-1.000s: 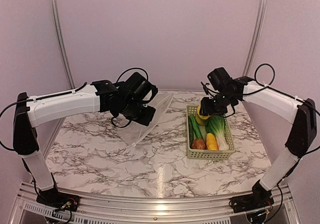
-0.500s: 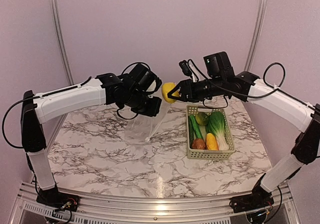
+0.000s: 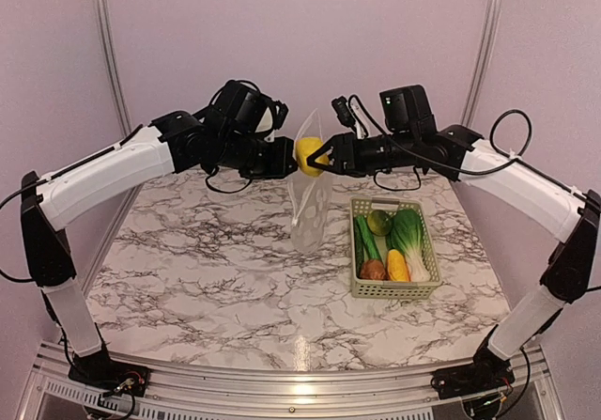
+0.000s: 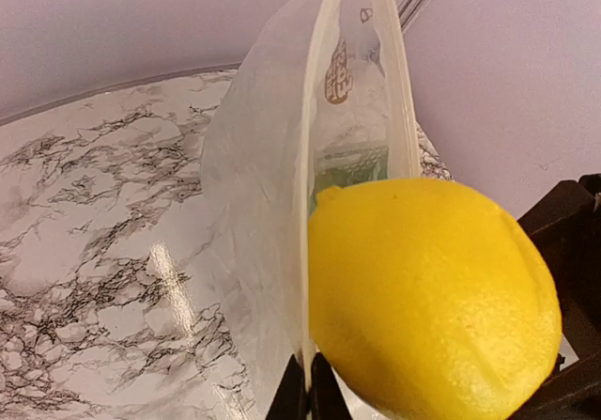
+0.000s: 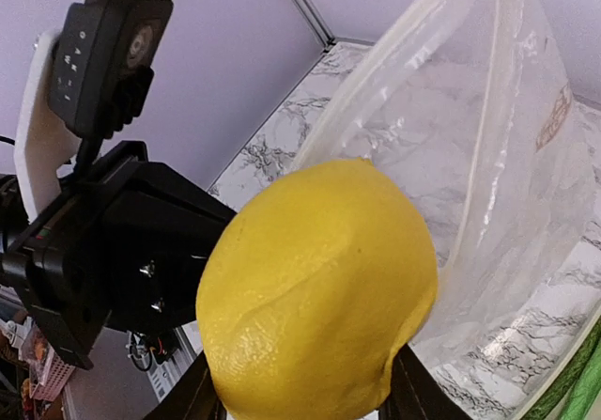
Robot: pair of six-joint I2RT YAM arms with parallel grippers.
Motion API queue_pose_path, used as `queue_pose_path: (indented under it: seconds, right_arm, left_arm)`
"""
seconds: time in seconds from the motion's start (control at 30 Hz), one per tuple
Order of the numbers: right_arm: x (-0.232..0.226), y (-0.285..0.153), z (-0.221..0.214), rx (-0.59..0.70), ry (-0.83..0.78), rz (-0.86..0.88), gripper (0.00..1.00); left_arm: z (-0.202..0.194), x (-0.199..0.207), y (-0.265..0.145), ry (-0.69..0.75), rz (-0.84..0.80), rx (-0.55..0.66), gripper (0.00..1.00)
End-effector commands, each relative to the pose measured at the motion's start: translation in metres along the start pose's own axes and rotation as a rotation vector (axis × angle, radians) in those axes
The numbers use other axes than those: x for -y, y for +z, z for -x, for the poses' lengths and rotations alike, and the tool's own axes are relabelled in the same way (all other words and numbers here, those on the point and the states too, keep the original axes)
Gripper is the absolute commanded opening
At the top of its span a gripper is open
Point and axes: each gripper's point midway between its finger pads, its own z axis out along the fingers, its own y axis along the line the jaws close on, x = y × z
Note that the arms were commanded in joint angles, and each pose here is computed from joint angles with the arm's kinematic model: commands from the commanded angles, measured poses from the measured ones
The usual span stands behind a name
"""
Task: Place the food in the zip-top bag and seal the zipper
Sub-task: Place the fake fruit in the zipper food storage bag.
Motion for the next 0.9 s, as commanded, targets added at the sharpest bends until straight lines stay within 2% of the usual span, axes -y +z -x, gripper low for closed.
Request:
queue_pose_path:
  seconds: [0.0, 0.27, 0.43, 0.5, 0.6, 0.67, 0.87]
  right_arm:
    - [0.017, 0.008, 0.000, -0.022, 0.023, -0.097, 0.28]
    - [0.054, 0.017, -0.007, -0.089, 0.068, -0.289, 0.27]
    - [0.043, 0.040, -0.002, -0.122, 0.085, -0.223, 0.30]
    - [0.030, 0.046, 0.006, -0.116, 0.084, -0.176, 0.37]
    - [0.027, 0.042, 0.016, -0.101, 0.090, -0.184, 0.60]
    - [0.028, 0.032, 0.021, -0.091, 0.088, -0.198, 0.71]
    - [0.021, -0.001, 0.036, -0.044, 0.084, -0.173, 0.72]
  left_arm:
    - [0.032, 0.001, -0.026, -0.068, -0.044, 0.105, 0.00]
    - [0.025, 0.002, -0.022, -0.073, -0.069, 0.084, 0.00]
    - [0.013, -0.002, -0.010, -0.069, -0.061, 0.047, 0.00]
    - [0.012, -0.003, -0.006, -0.068, -0.054, 0.037, 0.00]
    - [0.013, -0.005, -0.006, -0.072, -0.049, 0.044, 0.00]
    - [0.014, -0.007, -0.007, -0.073, -0.040, 0.048, 0.00]
    - [0.007, -0.020, -0.005, -0.091, -0.014, 0.034, 0.00]
